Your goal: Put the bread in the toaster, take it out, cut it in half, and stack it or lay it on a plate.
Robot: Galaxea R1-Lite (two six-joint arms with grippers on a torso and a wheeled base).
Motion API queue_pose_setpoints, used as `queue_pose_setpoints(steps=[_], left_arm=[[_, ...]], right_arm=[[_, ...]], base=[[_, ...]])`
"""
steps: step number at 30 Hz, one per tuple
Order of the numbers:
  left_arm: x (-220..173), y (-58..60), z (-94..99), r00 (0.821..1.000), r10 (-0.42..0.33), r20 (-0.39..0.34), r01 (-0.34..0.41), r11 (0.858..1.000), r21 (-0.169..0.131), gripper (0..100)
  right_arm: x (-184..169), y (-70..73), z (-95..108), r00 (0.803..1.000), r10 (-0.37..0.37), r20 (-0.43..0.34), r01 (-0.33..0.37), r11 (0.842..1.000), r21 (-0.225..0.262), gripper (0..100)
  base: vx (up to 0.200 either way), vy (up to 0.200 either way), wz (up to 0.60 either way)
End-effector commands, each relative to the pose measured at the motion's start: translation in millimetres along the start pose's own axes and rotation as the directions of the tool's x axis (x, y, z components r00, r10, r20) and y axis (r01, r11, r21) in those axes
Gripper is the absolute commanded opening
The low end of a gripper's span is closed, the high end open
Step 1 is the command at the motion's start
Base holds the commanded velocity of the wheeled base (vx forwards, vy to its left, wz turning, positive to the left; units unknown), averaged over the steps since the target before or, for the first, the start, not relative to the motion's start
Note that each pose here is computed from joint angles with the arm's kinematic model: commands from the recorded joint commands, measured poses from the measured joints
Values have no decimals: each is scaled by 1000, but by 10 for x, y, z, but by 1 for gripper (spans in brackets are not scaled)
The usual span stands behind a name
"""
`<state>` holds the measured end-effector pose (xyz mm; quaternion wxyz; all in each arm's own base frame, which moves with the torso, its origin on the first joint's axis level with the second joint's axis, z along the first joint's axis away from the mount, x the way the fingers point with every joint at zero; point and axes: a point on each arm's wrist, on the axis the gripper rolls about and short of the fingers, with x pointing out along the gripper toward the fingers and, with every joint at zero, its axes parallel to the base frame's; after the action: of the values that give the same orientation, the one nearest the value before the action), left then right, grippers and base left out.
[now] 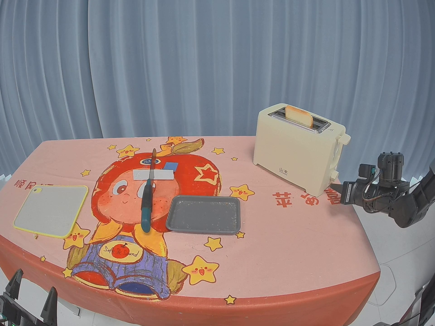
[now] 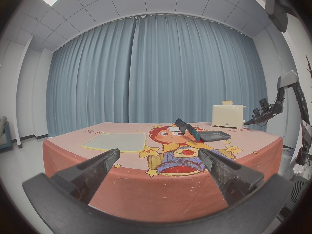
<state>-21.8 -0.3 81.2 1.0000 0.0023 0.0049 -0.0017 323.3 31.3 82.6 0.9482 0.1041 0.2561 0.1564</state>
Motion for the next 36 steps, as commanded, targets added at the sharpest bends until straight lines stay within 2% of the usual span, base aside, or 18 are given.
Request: queue_pose_setpoints(steps=[1, 4, 12, 15, 20, 26, 29, 36], left_arm=[[13, 0, -49, 1000, 0, -18, 0, 1000, 0, 100], [13, 0, -49, 1000, 0, -18, 0, 1000, 0, 100], [13, 0, -49, 1000, 0, -18, 0, 1000, 0, 100], [13, 0, -49, 1000, 0, -18, 0, 1000, 0, 100], [13, 0, -49, 1000, 0, -18, 0, 1000, 0, 100], [14, 0, -47, 1000, 0, -18, 0, 1000, 0, 100], [13, 0, -49, 1000, 0, -18, 0, 1000, 0, 100], [14, 0, -49, 1000, 0, -19, 0, 1000, 0, 100]], right_arm=[[-89, 56, 46, 1000, -8, 24, 8, 1000, -10, 0], [-101, 98, 37, 1000, 0, 23, 0, 1000, -16, 0], [-288, 344, 47, 998, 31, 48, -29, 998, -58, 0], [-297, 372, 14, 998, 40, 40, -37, 996, -78, 0], [-326, 348, -14, 991, 48, 126, -24, 982, -186, 0], [-267, 308, -142, 971, 73, 227, -10, 963, -269, 0], [-238, 302, -164, 963, 84, 255, -7, 957, -290, 0], [-240, 310, -126, 956, 90, 279, -5, 956, -294, 0]], base=[[0, 0, 0], [0, 0, 0], [0, 0, 0], [0, 0, 0], [0, 0, 0], [0, 0, 0], [0, 0, 0], [0, 0, 0]])
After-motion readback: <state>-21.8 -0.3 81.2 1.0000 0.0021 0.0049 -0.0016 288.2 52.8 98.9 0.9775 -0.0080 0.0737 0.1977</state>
